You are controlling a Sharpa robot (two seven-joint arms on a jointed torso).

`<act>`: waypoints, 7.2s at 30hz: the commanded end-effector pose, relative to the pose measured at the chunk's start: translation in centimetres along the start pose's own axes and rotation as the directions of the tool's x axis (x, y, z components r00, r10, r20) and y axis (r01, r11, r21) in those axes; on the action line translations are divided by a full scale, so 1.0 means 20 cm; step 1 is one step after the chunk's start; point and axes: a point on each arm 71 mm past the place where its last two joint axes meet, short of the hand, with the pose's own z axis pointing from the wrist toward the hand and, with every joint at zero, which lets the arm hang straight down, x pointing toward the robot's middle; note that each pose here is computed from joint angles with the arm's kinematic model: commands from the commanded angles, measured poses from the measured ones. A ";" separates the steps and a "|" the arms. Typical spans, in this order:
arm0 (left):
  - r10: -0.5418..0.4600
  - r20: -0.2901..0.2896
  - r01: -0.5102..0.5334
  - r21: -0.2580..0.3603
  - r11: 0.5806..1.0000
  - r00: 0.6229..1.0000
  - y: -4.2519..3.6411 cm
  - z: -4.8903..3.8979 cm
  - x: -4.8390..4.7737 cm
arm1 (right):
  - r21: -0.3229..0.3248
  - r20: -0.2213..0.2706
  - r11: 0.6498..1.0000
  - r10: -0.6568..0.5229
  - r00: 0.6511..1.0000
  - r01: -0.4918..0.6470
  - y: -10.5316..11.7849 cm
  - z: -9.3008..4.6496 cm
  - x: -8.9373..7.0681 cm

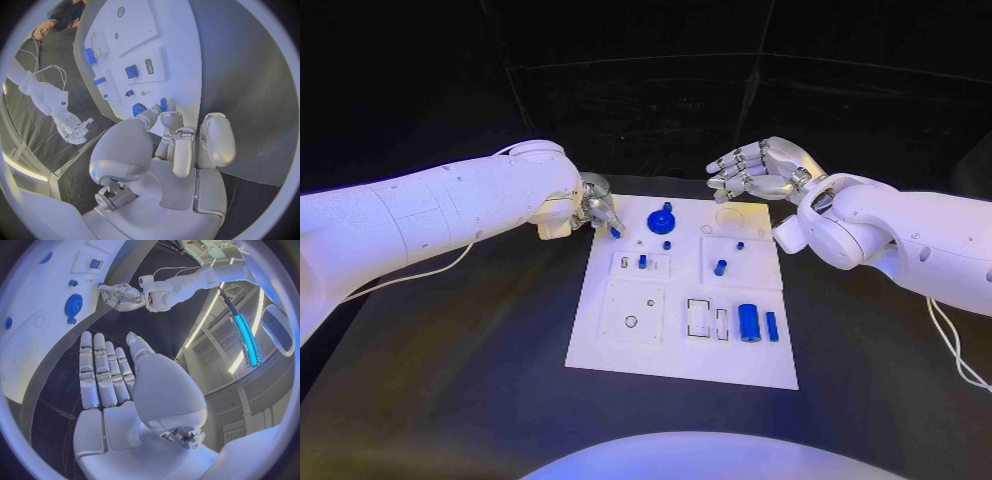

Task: Assemble the parts on the task board

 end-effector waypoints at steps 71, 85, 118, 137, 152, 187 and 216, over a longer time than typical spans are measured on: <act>0.035 0.154 -0.051 0.102 0.994 0.987 0.007 -0.137 0.369 | 0.003 -0.002 1.000 -0.002 1.000 0.002 -0.01 -0.01 -0.02; 0.043 0.131 -0.056 0.092 0.994 0.990 0.039 -0.152 0.378 | 0.004 -0.002 1.000 -0.003 1.000 0.003 -0.02 0.00 -0.03; 0.007 0.112 -0.018 0.089 0.996 0.994 0.035 -0.133 0.374 | 0.005 -0.005 1.000 -0.002 1.000 0.002 -0.02 0.00 -0.03; 0.005 0.122 -0.015 0.080 0.997 0.992 0.037 -0.113 0.356 | 0.005 -0.008 1.000 -0.001 1.000 0.001 -0.01 0.00 -0.02; -0.012 0.137 0.000 0.082 0.997 0.991 0.039 -0.114 0.350 | 0.005 -0.009 1.000 -0.001 1.000 0.001 -0.02 0.00 -0.02; -0.084 0.196 -0.025 0.496 0.868 0.977 -0.181 -0.087 0.149 | 0.003 -0.015 1.000 0.000 1.000 0.000 -0.01 0.02 -0.01; 0.296 0.311 -0.414 0.452 0.790 0.903 -0.410 0.044 0.213 | -0.010 -0.019 1.000 0.001 1.000 -0.002 0.00 0.03 0.02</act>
